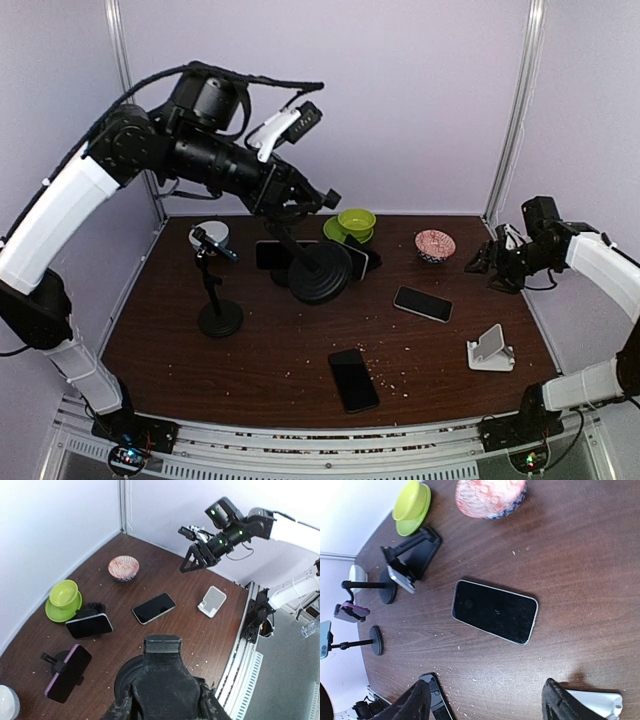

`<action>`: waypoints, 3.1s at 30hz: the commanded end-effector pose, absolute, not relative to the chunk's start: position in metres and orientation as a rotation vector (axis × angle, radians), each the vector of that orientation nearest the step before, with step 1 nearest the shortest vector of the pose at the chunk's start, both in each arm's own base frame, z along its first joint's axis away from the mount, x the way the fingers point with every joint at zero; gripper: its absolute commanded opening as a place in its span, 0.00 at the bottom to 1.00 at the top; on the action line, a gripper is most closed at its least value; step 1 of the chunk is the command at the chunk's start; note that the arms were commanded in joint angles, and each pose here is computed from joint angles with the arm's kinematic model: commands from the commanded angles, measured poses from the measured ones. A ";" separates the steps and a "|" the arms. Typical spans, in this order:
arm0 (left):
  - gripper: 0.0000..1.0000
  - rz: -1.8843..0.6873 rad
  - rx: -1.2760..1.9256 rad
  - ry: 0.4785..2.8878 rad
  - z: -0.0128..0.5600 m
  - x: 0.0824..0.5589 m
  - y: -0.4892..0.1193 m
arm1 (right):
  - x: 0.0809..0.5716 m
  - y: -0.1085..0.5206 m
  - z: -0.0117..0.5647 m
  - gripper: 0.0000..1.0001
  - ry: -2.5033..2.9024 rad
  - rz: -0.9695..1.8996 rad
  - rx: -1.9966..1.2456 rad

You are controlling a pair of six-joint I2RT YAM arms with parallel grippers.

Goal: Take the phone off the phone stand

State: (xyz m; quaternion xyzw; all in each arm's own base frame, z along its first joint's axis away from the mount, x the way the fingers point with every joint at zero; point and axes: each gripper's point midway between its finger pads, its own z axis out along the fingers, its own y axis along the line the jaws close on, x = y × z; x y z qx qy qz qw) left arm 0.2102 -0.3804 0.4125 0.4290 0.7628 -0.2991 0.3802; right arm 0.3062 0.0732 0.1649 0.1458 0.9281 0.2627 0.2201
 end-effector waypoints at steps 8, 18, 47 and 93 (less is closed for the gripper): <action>0.00 -0.539 0.692 1.654 0.551 0.236 -0.252 | 0.293 0.073 0.231 1.00 2.381 0.755 0.424; 0.00 -0.204 0.443 1.714 0.555 0.263 -0.132 | 0.285 0.081 0.250 0.99 2.296 0.815 0.405; 0.00 -0.030 -0.018 2.310 0.301 0.326 -0.031 | 0.308 0.070 0.275 1.00 2.163 0.709 0.391; 0.59 -0.040 -0.029 2.442 0.201 0.310 -0.022 | 0.291 0.056 0.266 1.00 2.048 0.608 0.393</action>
